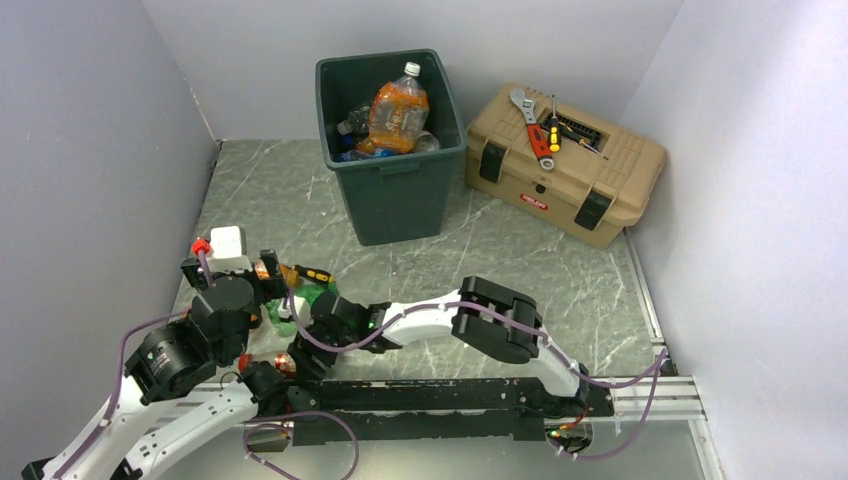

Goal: Put the plastic bottles in the bin
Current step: Pick up the plastic bottle from the corner of the board.

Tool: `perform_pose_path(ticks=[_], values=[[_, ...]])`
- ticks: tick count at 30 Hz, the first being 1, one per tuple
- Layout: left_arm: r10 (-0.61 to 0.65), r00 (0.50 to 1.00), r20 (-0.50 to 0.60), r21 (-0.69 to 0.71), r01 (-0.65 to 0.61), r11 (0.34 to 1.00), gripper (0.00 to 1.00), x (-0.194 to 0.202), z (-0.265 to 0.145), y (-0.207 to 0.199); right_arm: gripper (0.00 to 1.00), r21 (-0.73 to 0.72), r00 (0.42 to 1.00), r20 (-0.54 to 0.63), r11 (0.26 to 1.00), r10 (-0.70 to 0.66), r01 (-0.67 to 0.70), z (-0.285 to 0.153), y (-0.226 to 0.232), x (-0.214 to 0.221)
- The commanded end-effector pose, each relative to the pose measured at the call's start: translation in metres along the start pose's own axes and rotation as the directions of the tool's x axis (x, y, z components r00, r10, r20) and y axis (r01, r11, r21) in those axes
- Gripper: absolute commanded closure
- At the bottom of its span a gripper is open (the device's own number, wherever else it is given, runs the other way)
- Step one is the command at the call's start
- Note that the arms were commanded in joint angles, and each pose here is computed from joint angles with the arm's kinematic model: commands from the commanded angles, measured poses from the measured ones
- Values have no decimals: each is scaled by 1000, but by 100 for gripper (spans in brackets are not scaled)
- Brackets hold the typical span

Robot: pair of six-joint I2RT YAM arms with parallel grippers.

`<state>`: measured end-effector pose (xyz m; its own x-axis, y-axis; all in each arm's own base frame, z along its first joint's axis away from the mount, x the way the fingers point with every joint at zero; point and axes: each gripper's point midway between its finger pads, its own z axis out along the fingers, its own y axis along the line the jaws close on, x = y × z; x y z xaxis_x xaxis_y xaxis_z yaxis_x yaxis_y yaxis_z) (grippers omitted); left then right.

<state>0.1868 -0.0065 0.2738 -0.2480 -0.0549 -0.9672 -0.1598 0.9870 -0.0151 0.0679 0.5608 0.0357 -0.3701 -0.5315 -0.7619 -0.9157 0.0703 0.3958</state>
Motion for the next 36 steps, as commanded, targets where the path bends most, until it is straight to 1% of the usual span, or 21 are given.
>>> perform_pose_path(ticks=[1,3,7,11,13,14,17,19,21,23,24,25,26,27,28,30,32,34,36], values=[[-68,997,22,23,68,997,5,-7,1,-8,43,12,997,53,998,-62,62,-15,13,-7],[-68,997,22,22,67,997,5,-7,1,-8,49,38,995,78,997,-69,67,-28,11,-9],[-69,997,23,20,68,997,5,-7,1,-8,57,95,990,109,993,-87,76,-55,9,-9],[-76,997,25,11,76,997,5,-7,1,-6,60,176,987,129,982,-96,72,-88,4,-4],[-88,996,31,10,87,996,5,-8,0,-4,62,248,987,141,968,-82,45,-112,-5,11],[-97,995,36,12,97,995,4,-9,0,-4,63,287,984,161,957,-76,27,-126,-9,14],[-150,987,64,40,147,988,3,-15,-2,-7,67,381,957,280,924,-73,-41,-178,-13,8],[-194,978,82,109,185,977,2,-22,-3,-18,70,410,929,360,909,-85,-76,-209,-10,-1],[-250,964,89,212,227,951,2,-31,-6,-38,73,414,887,450,905,-106,-102,-240,-2,-16],[-321,944,81,341,276,899,2,-45,-12,-63,77,409,828,547,902,-123,-136,-270,5,-31],[-364,928,83,422,298,856,2,-56,-17,-79,80,398,799,587,906,-131,-144,-283,10,-38],[-399,914,73,493,314,811,1,-65,-23,-94,87,390,774,618,908,-137,-151,-293,14,-43],[-425,903,57,564,322,761,1,-71,-29,-109,100,383,749,647,910,-140,-160,-302,17,-49],[-446,894,38,649,318,691,1,-79,-39,-127,100,372,728,671,913,-138,-169,-309,20,-54],[-469,883,26,707,316,633,1,-86,-47,-140,100,359,705,695,918,-141,-170,-315,24,-60],[-511,859,-15,791,323,520,1,-97,-61,-160,100,331,657,740,929,-147,-165,-326,31,-70],[-533,843,-70,825,349,444,1,-101,-68,-174,100,303,603,784,938,-147,-166,-336,38,-78],[-547,828,-125,843,380,382,0,-103,-71,-187,100,278,553,820,948,-151,-153,-345,44,-85],[-549,818,-171,859,396,323,1,-106,-76,-199,100,267,524,837,954,-158,-139,-350,49,-91]])
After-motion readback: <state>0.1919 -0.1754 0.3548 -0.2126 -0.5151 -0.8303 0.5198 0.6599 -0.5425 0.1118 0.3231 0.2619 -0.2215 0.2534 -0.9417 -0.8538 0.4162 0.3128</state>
